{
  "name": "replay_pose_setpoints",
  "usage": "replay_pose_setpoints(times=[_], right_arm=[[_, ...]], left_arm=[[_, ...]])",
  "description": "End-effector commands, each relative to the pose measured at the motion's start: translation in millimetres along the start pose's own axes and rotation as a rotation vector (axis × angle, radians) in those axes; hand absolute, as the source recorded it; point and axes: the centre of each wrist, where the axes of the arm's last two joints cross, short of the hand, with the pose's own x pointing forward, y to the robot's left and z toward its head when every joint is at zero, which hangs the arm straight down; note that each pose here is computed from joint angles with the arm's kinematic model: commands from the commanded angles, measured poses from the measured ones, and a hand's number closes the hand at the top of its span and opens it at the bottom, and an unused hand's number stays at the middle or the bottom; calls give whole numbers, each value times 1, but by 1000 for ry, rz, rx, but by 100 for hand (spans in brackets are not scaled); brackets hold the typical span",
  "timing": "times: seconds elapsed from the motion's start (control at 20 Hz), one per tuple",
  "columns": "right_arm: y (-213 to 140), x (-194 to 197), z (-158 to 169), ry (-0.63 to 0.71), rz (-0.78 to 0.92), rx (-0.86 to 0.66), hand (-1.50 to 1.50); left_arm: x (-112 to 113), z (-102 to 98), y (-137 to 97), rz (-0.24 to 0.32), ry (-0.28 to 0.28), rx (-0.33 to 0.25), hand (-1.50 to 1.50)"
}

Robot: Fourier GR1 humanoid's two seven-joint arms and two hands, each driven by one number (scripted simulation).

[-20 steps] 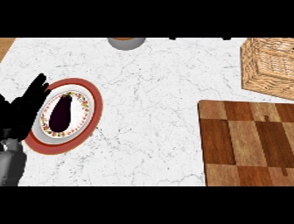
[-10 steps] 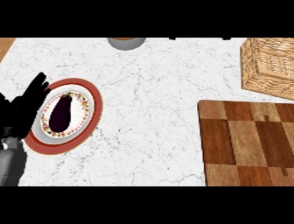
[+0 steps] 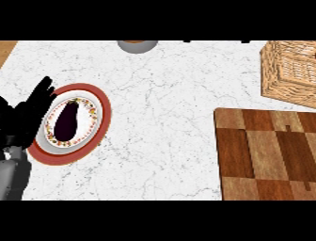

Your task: Pick the tomato from the cutting board and place it in the basket

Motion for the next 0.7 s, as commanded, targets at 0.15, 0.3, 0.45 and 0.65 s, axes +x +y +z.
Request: replay_pose_setpoints(times=[0.15, 0.3, 0.45, 0.65], right_arm=[[5, -3, -17, -68, -47, 32, -150], [15, -17, -12, -62, -147, -14, -150], [-25, -14, -29, 36, -282, -108, -150], [-63, -48, -25, 126, -426, -224, -150]], left_arm=[[10, 5, 7, 6, -3, 11, 0], [-7, 6, 0, 6, 19, 18, 0], [-9, -3, 8, 8, 1, 5, 0], [1, 3, 3, 3, 28, 14, 0]])
